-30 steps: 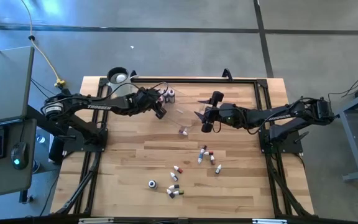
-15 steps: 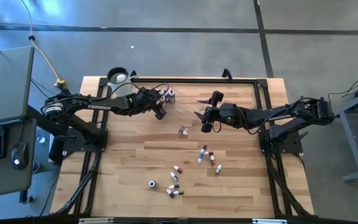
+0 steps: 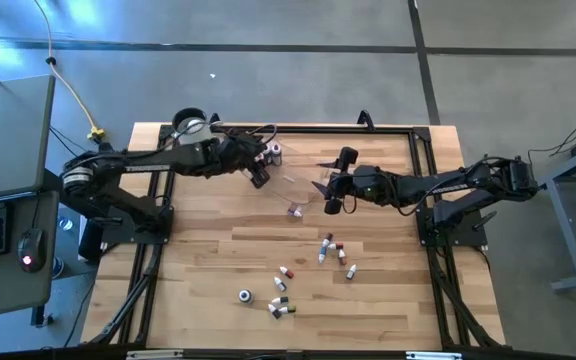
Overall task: Pick & Place food coloring
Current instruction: Put the large blue food coloring bottle into the bin
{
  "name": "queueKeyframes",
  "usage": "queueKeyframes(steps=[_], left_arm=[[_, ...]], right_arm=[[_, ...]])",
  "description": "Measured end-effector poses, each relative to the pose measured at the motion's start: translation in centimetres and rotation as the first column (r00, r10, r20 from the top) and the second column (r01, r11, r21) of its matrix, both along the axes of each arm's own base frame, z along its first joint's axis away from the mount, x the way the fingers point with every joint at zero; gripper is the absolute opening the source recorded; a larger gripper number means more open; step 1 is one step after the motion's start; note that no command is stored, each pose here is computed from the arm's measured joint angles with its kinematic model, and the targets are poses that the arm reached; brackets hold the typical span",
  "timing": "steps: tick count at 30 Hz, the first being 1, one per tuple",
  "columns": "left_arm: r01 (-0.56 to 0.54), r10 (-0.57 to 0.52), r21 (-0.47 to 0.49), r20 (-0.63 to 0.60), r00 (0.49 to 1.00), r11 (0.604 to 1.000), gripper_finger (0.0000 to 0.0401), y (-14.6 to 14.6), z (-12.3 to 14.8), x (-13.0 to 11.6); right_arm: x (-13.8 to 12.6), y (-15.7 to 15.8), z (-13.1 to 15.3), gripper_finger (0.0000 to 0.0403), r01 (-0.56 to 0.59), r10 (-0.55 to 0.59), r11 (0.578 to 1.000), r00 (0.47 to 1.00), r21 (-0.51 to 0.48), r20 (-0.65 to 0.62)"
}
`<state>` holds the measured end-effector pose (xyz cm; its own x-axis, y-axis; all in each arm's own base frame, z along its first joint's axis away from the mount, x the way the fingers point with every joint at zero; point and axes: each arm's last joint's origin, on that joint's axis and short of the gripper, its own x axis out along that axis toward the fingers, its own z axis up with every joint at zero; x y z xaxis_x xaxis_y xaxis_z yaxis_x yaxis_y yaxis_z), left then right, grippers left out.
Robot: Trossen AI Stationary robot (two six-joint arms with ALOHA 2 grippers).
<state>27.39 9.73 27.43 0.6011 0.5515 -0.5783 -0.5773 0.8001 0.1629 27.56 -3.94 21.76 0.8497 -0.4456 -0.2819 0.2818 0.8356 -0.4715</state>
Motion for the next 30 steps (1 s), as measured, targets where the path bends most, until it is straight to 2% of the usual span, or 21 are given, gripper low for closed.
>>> queueKeyframes(steps=[4, 8, 10, 12, 14, 15, 17, 20, 26, 28, 30], left_arm=[[0.13, -0.134, -0.058, -0.065, 0.989, 0.99, 0.0188, -1.9, 4.8, -0.6], [0.234, -0.253, -0.239, -0.054, 0.966, 0.942, 0.0188, -4.3, 8.2, -1.4], [0.295, -0.323, -0.338, -0.027, 0.946, 0.893, 0.0188, -5.7, 9.1, -1.7], [0.399, -0.438, -0.424, 0.006, 0.899, 0.813, 0.0188, -7.4, 9.1, -1.7], [0.471, -0.523, -0.475, 0.027, 0.852, 0.743, 0.0188, -9.4, 8.6, -1.7], [0.485, -0.543, -0.489, 0.026, 0.839, 0.725, 0.0188, -10.6, 8.2, -1.7], [0.501, -0.568, -0.475, 0.005, 0.823, 0.723, 0.0188, -13.2, 7.3, -1.8], [0.517, -0.585, -0.409, -0.052, 0.81, 0.752, 0.0188, -17.4, 5.0, -2.4], [0.663, -0.655, -0.225, 0.122, 0.746, 0.714, 0.0188, -25.9, 0.3, -5.0], [0.716, -0.7, -0.131, 0.148, 0.698, 0.686, 0.0188, -27.4, -1.1, -6.1], [0.726, -0.714, -0.058, 0.139, 0.686, 0.685, 0.0188, -27.9, -2.4, -6.8]], right_arm=[[0.1, 0.3, 0.0, 0.0237, -0.095, 0.094, 0.995, 0.996, 0.029, 0.008], [0.3, 0.6, 0.2, 0.0234, -0.219, 0.216, 0.974, 0.975, 0.063, 0.044], [0.4, 0.8, 0.4, 0.0234, -0.28, 0.274, 0.956, 0.959, 0.088, 0.075], [0.5, 0.9, 0.6, 0.0234, -0.309, 0.298, 0.946, 0.948, 0.1, 0.11], [0.5, 0.9, 0.8, 0.0233, -0.313, 0.299, 0.943, 0.945, 0.109, 0.129], [0.5, 0.9, 0.8, 0.0232, -0.311, 0.296, 0.943, 0.946, 0.115, 0.131], [0.5, 0.9, 0.7, 0.023, -0.309, 0.294, 0.944, 0.947, 0.116, 0.129], [0.5, 0.9, 0.7, 0.0227, -0.309, 0.295, 0.944, 0.947, 0.117, 0.128], [0.5, 0.9, 0.6, 0.0222, -0.308, 0.294, 0.943, 0.948, 0.124, 0.119], [0.4, 0.9, 0.6, 0.0222, -0.304, 0.289, 0.943, 0.95, 0.139, 0.118], [0.4, 0.9, 0.6, 0.0222, -0.302, 0.286, 0.942, 0.95, 0.147, 0.123]])
